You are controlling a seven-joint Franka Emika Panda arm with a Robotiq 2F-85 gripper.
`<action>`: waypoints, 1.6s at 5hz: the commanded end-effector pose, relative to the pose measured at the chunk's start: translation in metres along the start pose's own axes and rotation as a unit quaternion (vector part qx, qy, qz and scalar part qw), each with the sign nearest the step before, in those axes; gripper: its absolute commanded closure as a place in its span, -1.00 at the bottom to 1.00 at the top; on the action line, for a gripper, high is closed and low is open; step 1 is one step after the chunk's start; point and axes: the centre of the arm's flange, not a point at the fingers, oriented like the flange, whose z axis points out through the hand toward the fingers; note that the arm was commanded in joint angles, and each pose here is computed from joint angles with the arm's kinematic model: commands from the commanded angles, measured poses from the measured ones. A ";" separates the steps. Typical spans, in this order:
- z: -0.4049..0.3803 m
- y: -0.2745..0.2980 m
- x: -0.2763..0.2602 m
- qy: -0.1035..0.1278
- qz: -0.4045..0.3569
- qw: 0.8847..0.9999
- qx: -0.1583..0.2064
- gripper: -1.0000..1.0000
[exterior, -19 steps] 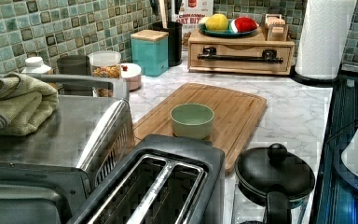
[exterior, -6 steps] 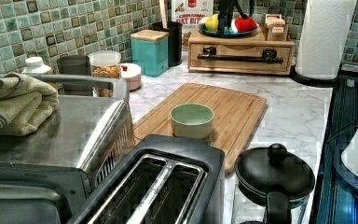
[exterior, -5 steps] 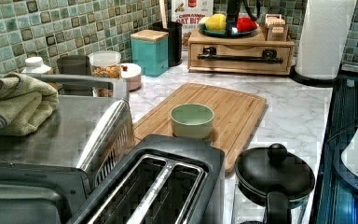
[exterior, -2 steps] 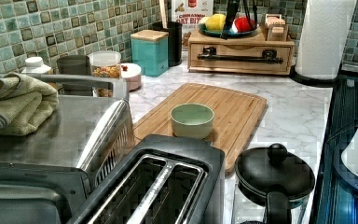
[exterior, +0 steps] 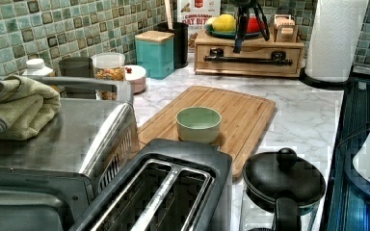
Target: Open the drawer.
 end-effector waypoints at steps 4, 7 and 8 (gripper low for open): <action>0.052 0.024 -0.027 -0.026 0.029 0.999 0.001 -1.00; 0.062 0.013 -0.032 -0.034 -0.005 0.999 0.036 -1.00; 0.059 -0.008 -0.022 -0.051 -0.048 0.992 0.106 -1.00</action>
